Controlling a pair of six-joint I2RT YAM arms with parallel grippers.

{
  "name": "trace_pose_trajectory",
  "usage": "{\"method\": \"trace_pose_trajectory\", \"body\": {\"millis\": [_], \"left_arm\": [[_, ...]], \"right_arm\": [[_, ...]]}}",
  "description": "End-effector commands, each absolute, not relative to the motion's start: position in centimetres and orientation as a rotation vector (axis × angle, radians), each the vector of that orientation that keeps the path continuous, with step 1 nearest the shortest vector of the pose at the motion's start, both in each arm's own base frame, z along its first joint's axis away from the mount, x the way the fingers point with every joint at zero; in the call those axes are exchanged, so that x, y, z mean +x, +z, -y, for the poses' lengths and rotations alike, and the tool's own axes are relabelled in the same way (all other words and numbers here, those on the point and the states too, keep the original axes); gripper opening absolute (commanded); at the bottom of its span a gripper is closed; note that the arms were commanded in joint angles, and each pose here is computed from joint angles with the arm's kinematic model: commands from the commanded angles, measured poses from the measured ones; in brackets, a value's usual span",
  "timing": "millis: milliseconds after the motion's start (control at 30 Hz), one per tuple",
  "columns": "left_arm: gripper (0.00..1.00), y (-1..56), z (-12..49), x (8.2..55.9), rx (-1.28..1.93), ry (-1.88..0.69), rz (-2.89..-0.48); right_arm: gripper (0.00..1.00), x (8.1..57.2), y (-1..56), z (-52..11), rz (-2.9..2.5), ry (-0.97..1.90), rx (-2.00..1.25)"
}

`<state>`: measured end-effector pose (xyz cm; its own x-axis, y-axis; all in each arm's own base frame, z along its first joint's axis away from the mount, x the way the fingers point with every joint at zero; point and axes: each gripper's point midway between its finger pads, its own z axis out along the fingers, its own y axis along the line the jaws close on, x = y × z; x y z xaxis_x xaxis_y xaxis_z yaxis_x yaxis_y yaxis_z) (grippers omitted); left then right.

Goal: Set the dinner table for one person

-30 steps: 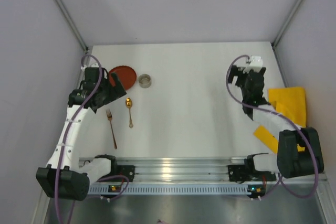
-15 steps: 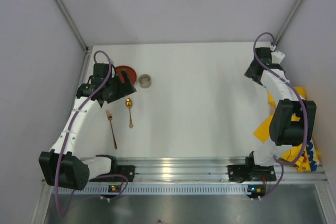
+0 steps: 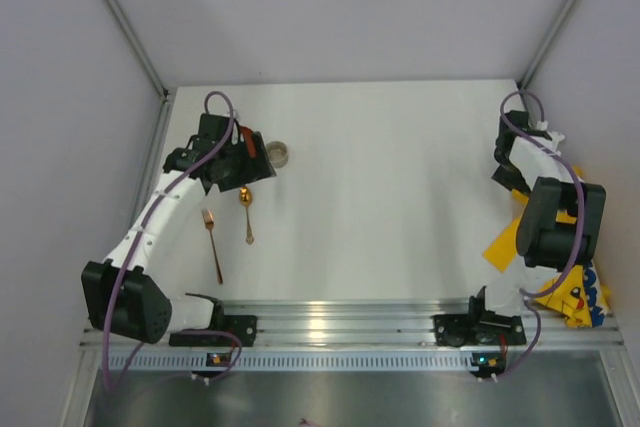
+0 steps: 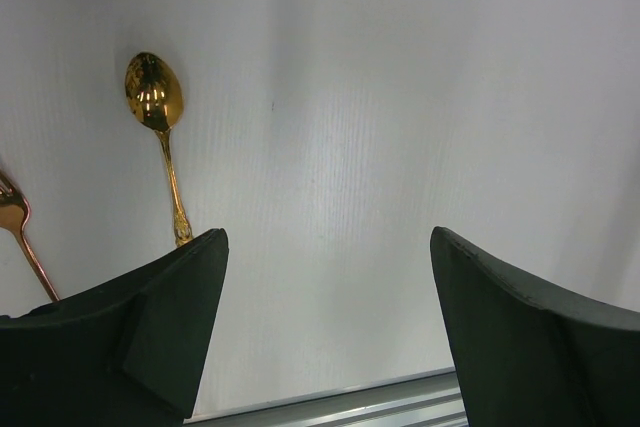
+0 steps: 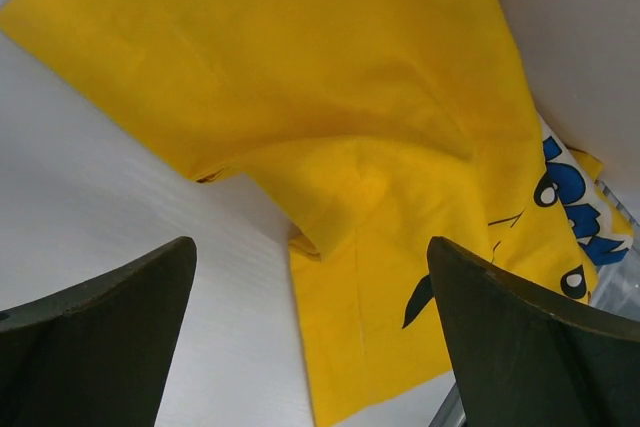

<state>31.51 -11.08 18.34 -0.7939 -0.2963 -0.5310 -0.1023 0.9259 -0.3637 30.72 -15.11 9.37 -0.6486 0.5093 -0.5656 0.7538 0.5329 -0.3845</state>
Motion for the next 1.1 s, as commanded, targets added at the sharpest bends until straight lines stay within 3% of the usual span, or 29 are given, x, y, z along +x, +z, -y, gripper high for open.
{"method": "trace_pose_trajectory", "body": {"millis": [0, 333, 433, 467, 633, 900, 1067], "left_arm": [[0.87, 20.5, 12.0, 32.6, -0.222, -0.459, -2.399], [0.87, 20.4, 12.0, 32.0, -0.207, -0.455, -2.396], [0.87, 20.4, 11.7, 31.8, -0.210, -0.439, -2.390], [0.87, 20.3, 11.7, 31.7, -0.210, -0.436, -2.391], [0.87, 20.2, 11.1, 31.2, -0.224, -0.411, -2.386], [0.87, 20.0, 10.3, 30.4, -0.241, -0.370, -2.382], [0.87, 20.7, 9.0, 29.5, -0.252, -0.308, -2.362]], "right_arm": [[1.00, 29.3, 8.3, 16.9, -2.416, -0.971, 1.070], [0.97, 28.8, 4.8, 18.2, -2.440, -0.974, 1.128], [0.74, 28.8, 4.4, 18.6, -2.443, -0.980, 1.132], [0.52, 28.8, 4.2, 18.6, -2.447, -0.978, 1.132], [0.00, 29.1, 3.7, 17.7, -2.472, -0.907, 1.134], [0.00, 31.8, 5.9, 9.9, -2.504, -0.569, 1.004], [0.00, 33.9, 10.2, -3.6, -2.525, -0.113, 0.743]]}}
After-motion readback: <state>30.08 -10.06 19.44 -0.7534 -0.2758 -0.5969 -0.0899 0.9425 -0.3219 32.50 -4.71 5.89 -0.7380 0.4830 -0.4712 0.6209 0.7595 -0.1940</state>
